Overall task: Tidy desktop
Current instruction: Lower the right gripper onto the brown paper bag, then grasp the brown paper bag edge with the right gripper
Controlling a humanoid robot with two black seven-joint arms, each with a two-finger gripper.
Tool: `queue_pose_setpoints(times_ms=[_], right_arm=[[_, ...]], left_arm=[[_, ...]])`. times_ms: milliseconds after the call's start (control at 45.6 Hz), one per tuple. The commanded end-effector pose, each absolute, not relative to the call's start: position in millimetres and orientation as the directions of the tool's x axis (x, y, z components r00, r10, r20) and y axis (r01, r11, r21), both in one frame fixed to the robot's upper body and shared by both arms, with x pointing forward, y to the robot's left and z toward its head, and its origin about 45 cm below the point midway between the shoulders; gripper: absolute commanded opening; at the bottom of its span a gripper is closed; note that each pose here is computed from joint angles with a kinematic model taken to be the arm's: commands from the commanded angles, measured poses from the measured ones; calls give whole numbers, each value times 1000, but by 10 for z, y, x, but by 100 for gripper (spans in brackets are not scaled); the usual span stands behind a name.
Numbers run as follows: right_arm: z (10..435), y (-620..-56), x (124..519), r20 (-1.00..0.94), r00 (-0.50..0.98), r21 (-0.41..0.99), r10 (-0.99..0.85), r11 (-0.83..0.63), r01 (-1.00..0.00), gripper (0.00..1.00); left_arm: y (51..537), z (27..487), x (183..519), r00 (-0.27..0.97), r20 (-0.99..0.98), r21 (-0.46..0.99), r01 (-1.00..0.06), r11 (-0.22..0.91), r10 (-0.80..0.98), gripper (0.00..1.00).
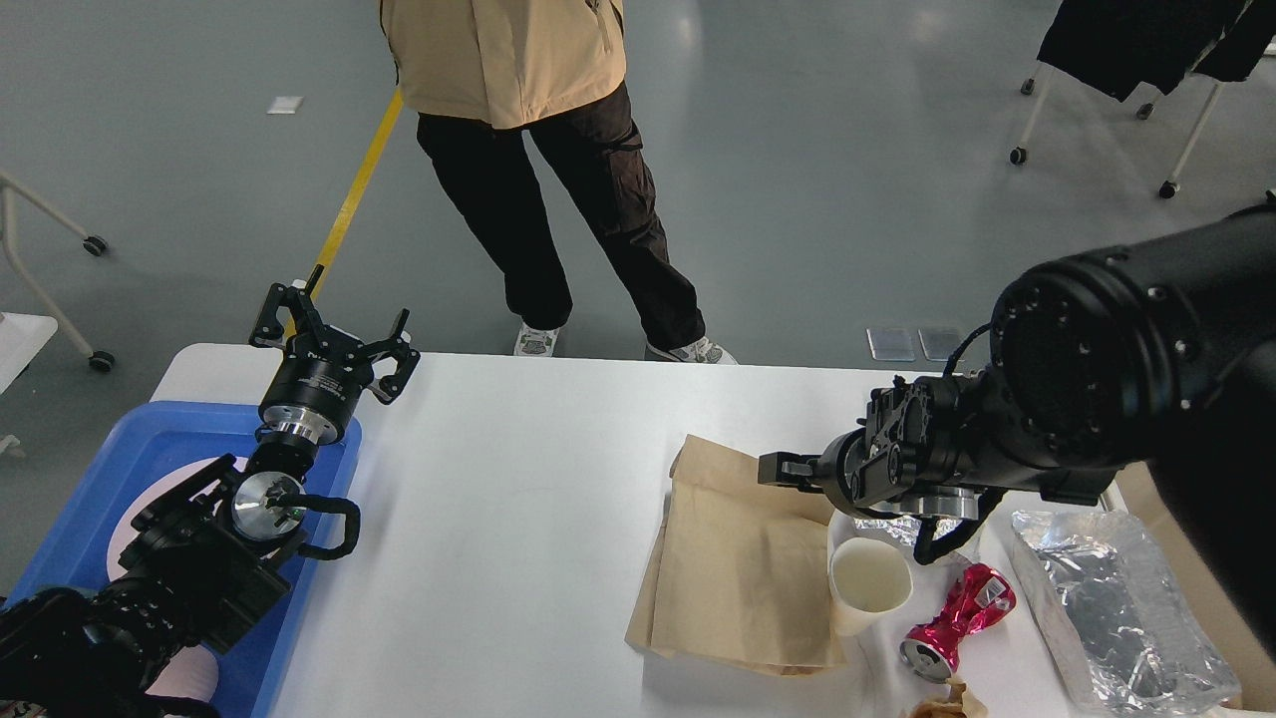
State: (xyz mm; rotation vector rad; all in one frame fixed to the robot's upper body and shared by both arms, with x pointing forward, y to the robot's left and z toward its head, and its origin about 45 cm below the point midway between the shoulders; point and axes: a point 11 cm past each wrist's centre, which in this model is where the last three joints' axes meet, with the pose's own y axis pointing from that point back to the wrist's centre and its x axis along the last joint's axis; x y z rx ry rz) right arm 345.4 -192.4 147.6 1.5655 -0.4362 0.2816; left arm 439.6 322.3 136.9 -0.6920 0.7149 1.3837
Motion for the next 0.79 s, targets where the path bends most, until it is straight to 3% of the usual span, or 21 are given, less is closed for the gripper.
queue_pose_setpoints(times_ms=[0, 767], right_arm=[[1285, -2072, 3472, 441, 892, 897, -101, 24, -441, 100], [737, -2048, 3212, 379, 908, 922, -176, -13, -387, 100]], left_arm=[[3221, 1367, 4394, 55, -790, -18, -998, 66, 610, 99], [3221, 1368, 4394, 55, -790, -18, -998, 66, 610, 99]])
